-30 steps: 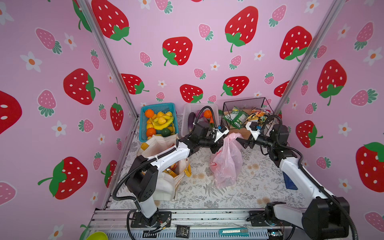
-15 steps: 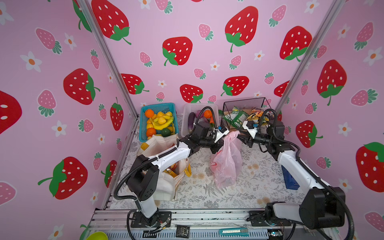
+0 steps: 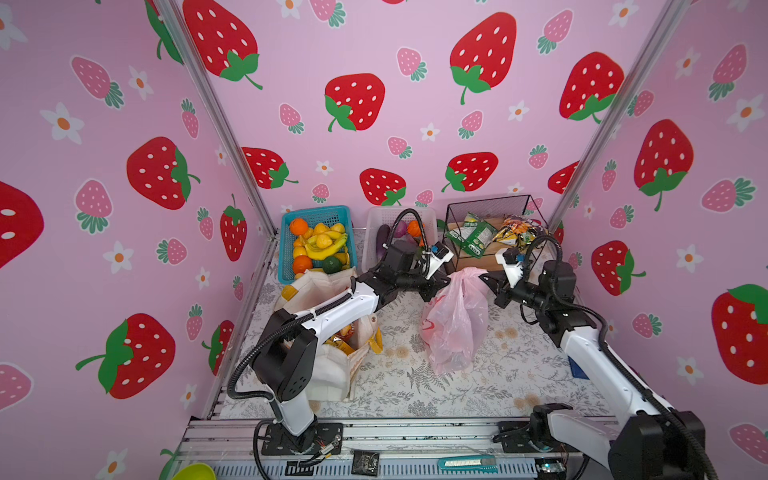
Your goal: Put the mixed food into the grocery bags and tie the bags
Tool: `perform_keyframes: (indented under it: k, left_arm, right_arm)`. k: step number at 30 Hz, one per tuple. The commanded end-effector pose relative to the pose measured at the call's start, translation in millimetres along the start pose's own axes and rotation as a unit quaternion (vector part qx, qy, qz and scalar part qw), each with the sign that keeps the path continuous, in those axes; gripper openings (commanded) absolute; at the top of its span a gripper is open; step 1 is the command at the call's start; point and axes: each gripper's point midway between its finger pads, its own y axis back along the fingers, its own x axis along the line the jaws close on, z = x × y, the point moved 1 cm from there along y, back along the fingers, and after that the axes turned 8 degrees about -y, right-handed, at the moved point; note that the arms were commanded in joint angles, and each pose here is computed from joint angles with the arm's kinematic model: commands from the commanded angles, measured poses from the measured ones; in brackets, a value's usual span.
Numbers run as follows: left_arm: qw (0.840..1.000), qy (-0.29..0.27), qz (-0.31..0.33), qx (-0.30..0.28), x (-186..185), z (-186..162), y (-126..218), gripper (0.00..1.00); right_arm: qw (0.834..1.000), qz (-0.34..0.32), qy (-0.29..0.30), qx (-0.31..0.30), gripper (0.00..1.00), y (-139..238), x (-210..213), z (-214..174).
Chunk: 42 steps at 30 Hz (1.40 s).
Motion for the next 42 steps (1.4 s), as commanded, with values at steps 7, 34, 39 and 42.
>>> perform_keyframes:
  k: [7, 34, 39, 42]
  left_arm:
    - [0.997, 0.028, 0.075, -0.018, 41.0, 23.7, 4.4, 0.0]
    - [0.997, 0.056, -0.037, 0.048, -8.0, -31.5, -45.8, 0.0]
    - [0.997, 0.054, -0.03, 0.051, -6.1, -31.9, -45.6, 0.0]
    - [0.997, 0.054, -0.027, 0.051, -4.8, -31.3, -45.4, 0.0]
  right_arm:
    - [0.981, 0.016, -0.18, 0.07, 0.0, 14.0, 36.1, -55.0]
    - [0.958, 0.2, -0.203, -0.012, 0.25, -2.8, 75.1, -24.0]
    - [0.962, 0.17, -0.214, -0.024, 0.34, 5.7, 61.6, -26.2]
    - [0.963, 0.157, -0.217, -0.025, 0.41, 11.1, 57.4, -30.6]
